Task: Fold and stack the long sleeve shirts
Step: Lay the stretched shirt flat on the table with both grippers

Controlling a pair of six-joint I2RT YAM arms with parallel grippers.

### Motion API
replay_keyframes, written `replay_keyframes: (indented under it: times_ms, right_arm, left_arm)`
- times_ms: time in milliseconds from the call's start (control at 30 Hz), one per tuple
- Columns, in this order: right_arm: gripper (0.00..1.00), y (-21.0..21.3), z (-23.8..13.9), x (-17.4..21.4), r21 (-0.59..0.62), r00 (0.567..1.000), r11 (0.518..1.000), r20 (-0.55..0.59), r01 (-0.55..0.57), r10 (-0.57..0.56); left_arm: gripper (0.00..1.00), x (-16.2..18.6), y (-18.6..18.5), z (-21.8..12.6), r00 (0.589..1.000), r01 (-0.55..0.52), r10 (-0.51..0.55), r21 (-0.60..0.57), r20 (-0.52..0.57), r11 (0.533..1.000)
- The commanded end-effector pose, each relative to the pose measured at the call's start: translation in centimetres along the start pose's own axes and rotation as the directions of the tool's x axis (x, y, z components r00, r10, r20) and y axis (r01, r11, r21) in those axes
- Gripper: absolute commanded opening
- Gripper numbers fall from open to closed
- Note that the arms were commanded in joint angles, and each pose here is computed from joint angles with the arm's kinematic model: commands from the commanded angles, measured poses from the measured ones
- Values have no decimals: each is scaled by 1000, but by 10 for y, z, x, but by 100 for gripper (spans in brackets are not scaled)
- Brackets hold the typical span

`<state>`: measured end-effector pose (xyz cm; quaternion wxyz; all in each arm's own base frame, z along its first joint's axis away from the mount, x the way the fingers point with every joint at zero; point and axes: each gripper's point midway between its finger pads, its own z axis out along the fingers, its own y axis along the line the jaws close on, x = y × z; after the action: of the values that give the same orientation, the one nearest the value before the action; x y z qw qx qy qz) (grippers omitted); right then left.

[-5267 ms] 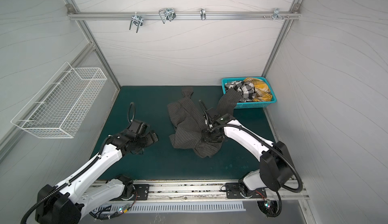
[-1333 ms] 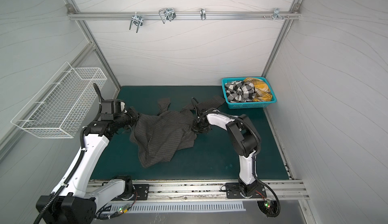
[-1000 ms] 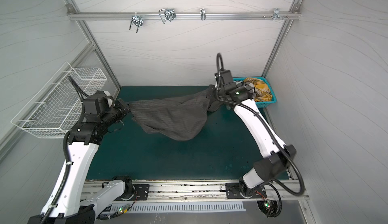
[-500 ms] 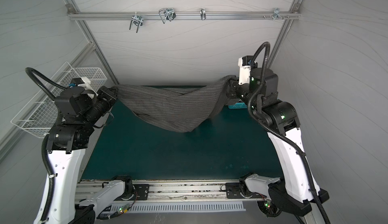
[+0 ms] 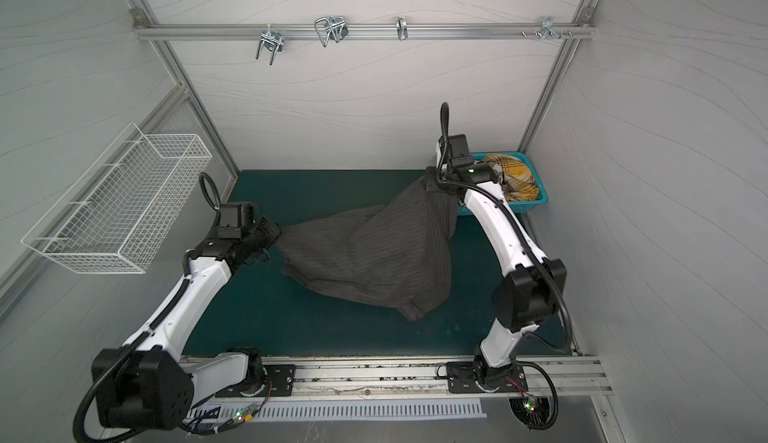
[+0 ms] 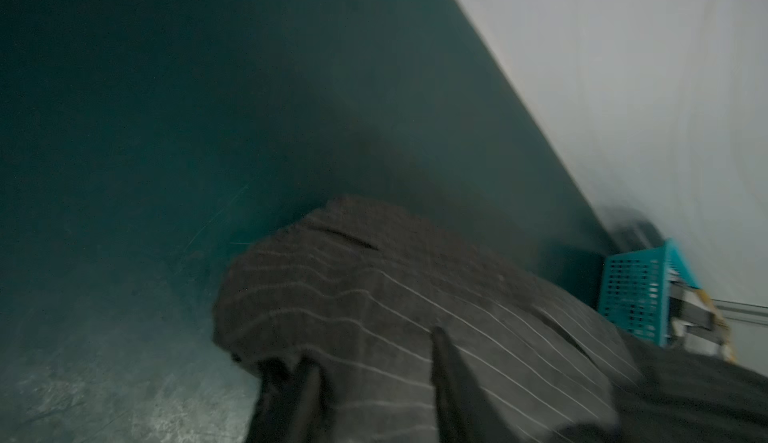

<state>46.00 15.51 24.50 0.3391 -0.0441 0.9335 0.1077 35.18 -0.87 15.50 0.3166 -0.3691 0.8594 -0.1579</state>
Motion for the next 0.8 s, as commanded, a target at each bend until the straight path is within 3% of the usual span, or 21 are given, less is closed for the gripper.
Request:
replay_keyframes:
  times_ms: [0, 33, 133, 233, 367, 533, 633, 767]
  right_arm:
    - [71, 5, 14, 5, -34, 997, 999, -78, -26, 24]
    - [72, 5, 15, 13, -17, 994, 1000, -105, -24, 22]
    - [74, 12, -4, 47, 15, 989, 1000, -147, -14, 16]
    - [74, 30, -30, 101, 33, 980, 998, -193, 46, -39]
    - [74, 39, -54, 177, 69, 951, 991, -295, 114, -89]
    - [75, 33, -70, 246, 56, 916, 998, -400, 33, -8]
    - [76, 34, -73, 271, 37, 892, 998, -449, -42, 54]
    - [77, 28, -81, 286, 53, 877, 998, -476, -44, 64]
  left_arm:
    - [80, -23, -30, 15, 999, 11, -13, 61, 29, 998]
    - [85, -19, -24, 19, 1000, 9, -9, 15, -5, 1000]
    - [85, 0, 8, 7, 998, 22, -28, -114, -51, 993]
    - [84, 24, 39, -21, 996, 8, -23, -174, -82, 985]
    - [76, 80, 85, -48, 976, 25, -78, -250, -205, 968]
    - [74, 143, 120, -62, 930, 89, -184, -289, -320, 953]
    - [75, 169, 135, -63, 914, 39, -174, -348, -366, 937]
    - [73, 183, 146, -53, 905, 13, -188, -417, -382, 909]
